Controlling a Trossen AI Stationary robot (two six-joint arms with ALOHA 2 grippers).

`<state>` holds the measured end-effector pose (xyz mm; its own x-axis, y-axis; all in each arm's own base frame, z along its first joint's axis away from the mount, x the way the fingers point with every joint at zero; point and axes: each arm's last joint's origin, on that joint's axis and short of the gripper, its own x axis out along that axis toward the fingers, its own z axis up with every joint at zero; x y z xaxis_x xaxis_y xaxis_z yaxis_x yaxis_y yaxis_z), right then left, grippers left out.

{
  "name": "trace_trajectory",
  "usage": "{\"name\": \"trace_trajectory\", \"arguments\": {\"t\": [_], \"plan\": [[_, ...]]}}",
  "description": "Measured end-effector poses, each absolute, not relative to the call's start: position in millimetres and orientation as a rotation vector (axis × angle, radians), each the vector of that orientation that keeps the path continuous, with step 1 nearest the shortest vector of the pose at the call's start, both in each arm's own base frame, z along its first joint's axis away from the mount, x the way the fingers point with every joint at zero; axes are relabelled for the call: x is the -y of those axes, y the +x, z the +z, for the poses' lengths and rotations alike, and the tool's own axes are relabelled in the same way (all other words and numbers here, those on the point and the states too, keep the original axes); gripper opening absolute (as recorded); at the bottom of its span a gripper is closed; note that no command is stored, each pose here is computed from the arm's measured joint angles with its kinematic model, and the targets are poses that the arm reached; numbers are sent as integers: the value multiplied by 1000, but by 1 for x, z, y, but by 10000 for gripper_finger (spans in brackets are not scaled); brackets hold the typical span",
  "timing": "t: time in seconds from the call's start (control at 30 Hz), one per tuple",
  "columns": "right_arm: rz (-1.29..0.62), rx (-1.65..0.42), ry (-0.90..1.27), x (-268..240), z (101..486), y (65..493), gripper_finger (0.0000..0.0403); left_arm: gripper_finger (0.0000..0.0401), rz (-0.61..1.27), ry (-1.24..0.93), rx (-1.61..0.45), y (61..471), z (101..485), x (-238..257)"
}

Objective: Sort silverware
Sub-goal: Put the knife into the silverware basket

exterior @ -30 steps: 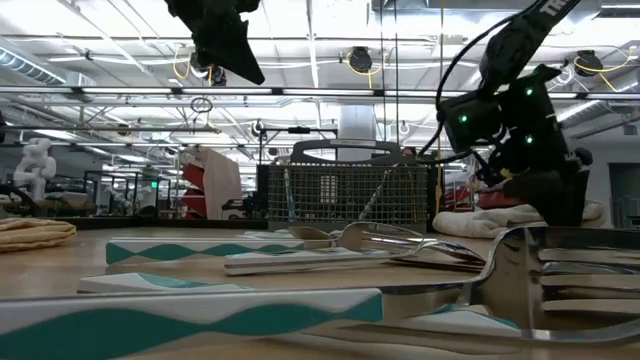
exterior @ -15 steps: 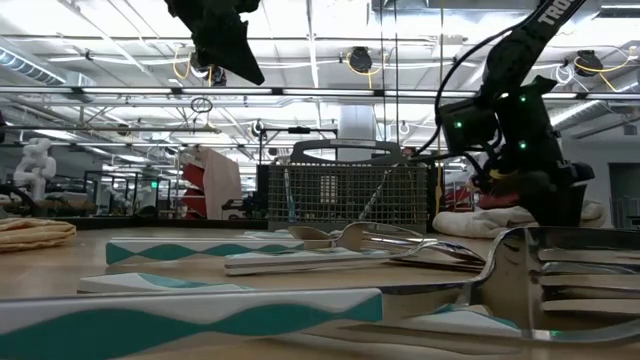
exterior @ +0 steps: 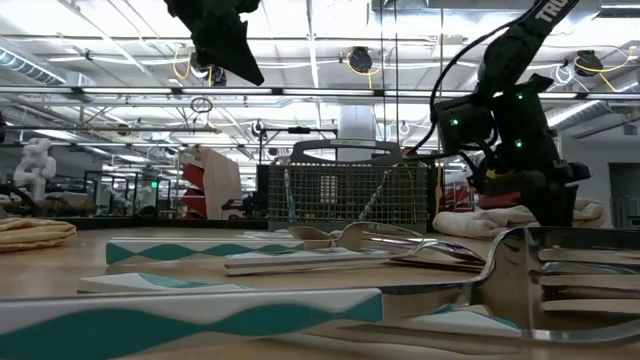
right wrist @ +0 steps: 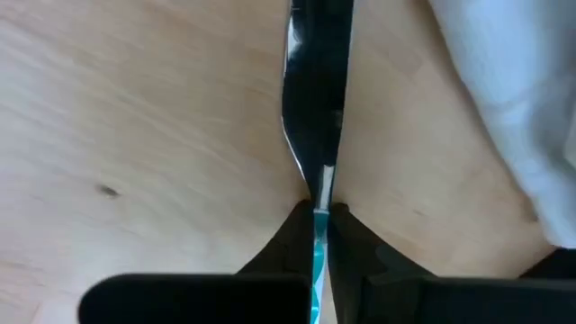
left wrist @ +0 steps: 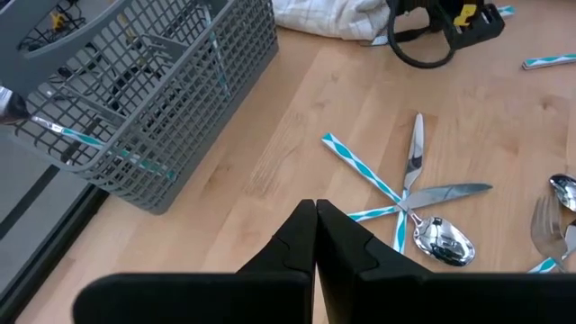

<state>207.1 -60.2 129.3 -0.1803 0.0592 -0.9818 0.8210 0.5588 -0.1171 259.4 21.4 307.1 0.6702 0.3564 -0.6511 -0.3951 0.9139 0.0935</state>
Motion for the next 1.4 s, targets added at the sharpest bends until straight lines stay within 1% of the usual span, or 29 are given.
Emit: {"name": "trace_trajectory", "arguments": {"t": [0.07, 0.13, 0.23, 0.33, 0.43, 0.63, 0.7, 0.93, 1.17, 1.3, 1.4], "plan": [[-790, -1583, 753, 59, 137, 216, 1, 9, 424, -57, -721, 259, 307, -21], [-743, -1487, 763, 58, 148, 232, 0, 9, 424, -57, -721, 259, 307, -21], [-703, -1457, 745, 52, 157, 242, 0, 9, 424, -58, -721, 259, 307, -21], [-648, -1331, 744, 48, 169, 261, 0, 9, 424, -58, -723, 259, 307, -21], [-610, -1269, 731, 44, 178, 272, 0, 9, 424, -58, -724, 259, 307, -21], [-571, -1028, 637, 46, 208, 301, 0, 9, 424, -59, -724, 259, 307, -21], [-551, -913, 590, 50, 222, 313, 0, 9, 424, -59, -724, 259, 307, -21], [-532, -560, 436, 89, 272, 336, 0, 9, 424, -58, -724, 259, 307, -21], [-612, -284, 318, 147, 299, 330, 0, 9, 424, -58, -724, 259, 307, -21], [-651, -151, 239, 173, 311, 324, 0, 9, 439, -51, -722, 259, 307, -22], [-681, -90, 202, 188, 314, 321, 0, 9, 448, -53, -722, 259, 307, -24]]}}
